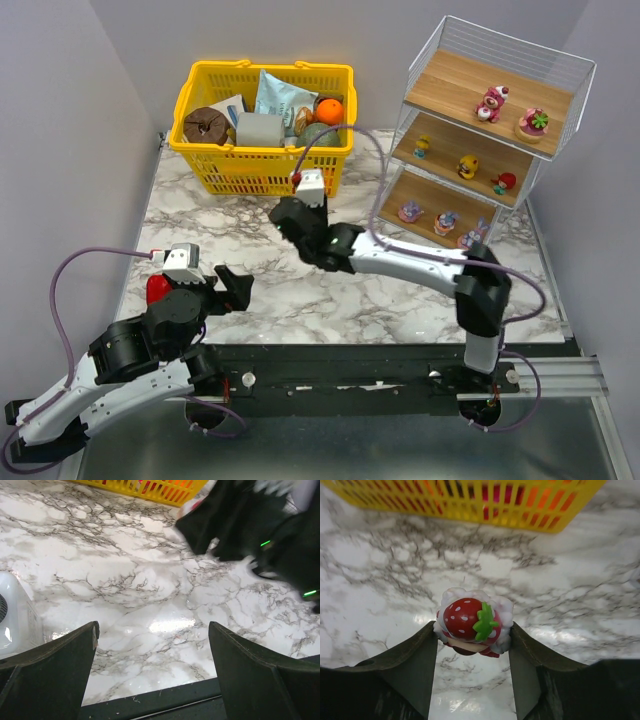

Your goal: Place and organize the plastic toys onto the shelf

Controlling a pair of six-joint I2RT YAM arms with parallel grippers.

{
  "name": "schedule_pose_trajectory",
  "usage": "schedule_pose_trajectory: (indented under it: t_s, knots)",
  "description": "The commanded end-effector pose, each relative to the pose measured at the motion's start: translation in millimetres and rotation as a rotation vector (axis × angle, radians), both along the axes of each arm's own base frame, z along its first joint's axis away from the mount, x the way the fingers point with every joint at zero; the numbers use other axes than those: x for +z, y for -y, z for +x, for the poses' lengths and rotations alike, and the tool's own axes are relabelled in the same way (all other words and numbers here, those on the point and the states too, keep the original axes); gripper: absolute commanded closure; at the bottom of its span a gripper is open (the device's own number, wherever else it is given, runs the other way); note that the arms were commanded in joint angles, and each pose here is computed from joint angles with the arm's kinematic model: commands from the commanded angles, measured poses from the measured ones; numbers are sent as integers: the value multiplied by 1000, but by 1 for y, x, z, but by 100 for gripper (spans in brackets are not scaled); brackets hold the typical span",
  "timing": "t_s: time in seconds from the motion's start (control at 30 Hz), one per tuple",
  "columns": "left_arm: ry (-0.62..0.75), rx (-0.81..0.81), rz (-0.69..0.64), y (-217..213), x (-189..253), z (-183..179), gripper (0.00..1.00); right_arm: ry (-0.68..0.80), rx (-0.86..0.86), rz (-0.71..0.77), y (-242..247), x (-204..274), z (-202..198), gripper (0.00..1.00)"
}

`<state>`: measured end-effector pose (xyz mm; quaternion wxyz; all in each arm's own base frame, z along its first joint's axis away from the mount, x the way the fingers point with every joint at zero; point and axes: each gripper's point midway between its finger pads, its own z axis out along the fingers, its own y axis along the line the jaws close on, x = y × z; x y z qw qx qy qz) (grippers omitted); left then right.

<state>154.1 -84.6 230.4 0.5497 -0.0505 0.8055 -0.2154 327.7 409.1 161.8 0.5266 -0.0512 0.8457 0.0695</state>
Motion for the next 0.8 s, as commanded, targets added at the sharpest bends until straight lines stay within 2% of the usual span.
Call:
schedule_pose_trajectory:
  t_s: [0.0,0.23,0.37,0.6,0.77]
  knots:
    - [15,11,-13,-3,6,1,1,123,-121,-17,66,101,13,96]
    - [11,3,-6,-1,5,1,1,270,-229,-30,152,214,15,94]
    - [8,1,0,0,4,1,1,336,-310,-15,196,262,17,93]
    - [7,-1,0,1,4,1,1,393,-411,-15,246,307,34,90]
    - [6,1,3,1,4,1,1,387,-423,-8,261,322,49,88]
